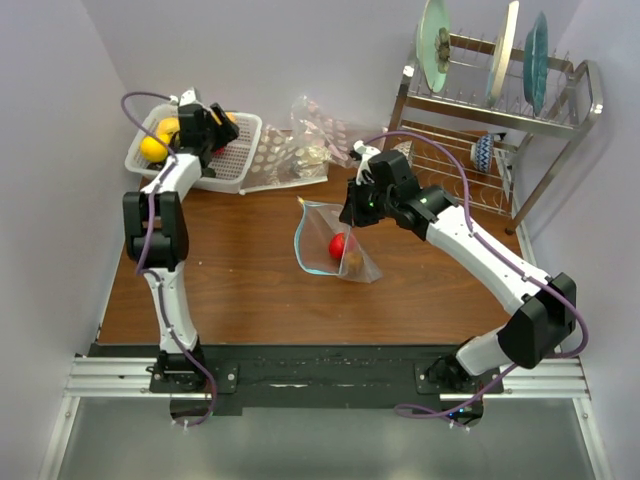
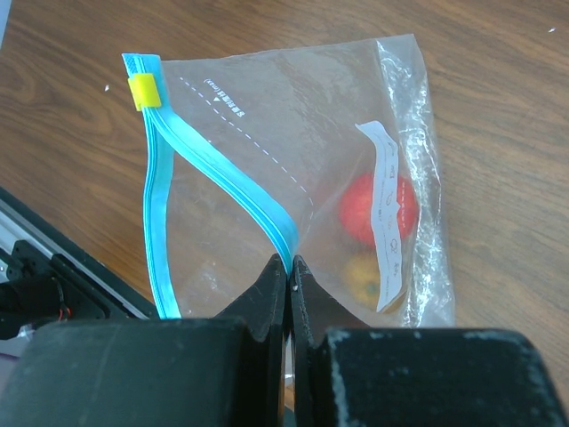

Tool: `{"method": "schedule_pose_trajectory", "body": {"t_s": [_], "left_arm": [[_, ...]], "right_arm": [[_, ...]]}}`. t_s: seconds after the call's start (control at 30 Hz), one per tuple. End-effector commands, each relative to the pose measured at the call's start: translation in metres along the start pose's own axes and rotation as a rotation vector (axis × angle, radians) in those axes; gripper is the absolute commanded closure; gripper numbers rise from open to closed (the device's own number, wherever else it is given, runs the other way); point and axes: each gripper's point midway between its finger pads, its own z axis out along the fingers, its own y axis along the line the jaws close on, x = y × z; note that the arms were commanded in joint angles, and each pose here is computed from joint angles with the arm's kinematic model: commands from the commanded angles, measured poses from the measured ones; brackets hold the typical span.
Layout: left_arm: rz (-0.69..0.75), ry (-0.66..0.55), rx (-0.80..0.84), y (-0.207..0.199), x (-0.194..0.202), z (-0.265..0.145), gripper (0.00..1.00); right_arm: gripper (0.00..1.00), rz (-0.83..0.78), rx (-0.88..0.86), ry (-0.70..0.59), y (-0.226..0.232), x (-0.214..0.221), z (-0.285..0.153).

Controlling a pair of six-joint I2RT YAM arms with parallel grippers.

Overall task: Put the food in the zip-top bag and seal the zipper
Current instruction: Pick up the fake fruit from the bin, then place the fake fruit in the zipper food storage bag.

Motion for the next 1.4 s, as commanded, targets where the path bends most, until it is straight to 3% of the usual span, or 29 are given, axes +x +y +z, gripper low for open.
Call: {"method": "schedule_pose_trajectory", "body": {"t_s": [0.0, 0.2, 0.43, 0.83, 0.97, 1.37], "left_arm": [[0.031, -0.068, 0.14, -0.044, -0.048, -0.043, 0.5], [-0.035, 0.025, 0.297, -0.078, -0.036, -0.088, 0.5], [-0.077, 0.01, 0.435, -0.112, -0.04, -0.162, 0.49], [0.005, 0.089, 0.616, -0.186, 0.032, -0.268, 0.49], [0.005, 0.144, 0.623, -0.182, 0.068, -0.287, 0.48], [0.03, 0.246, 0.722, -0.187, 0.12, -0.338, 0.48]], "right_arm": [[1.0, 0.004, -0.041, -0.038, 0.009, -0.015, -0.001], [1.0, -0.005, -0.041, -0.037, 0.011, -0.021, 0.001], [1.0, 0.003, -0.053, -0.021, 0.015, -0.024, 0.008], [1.0, 0.049, -0.074, -0.004, 0.022, -0.03, 0.016], [1.0, 0.063, -0.068, -0.011, 0.022, -0.033, 0.015], [1.0, 0.091, -0.057, -0.011, 0.021, -0.035, 0.017]]}}
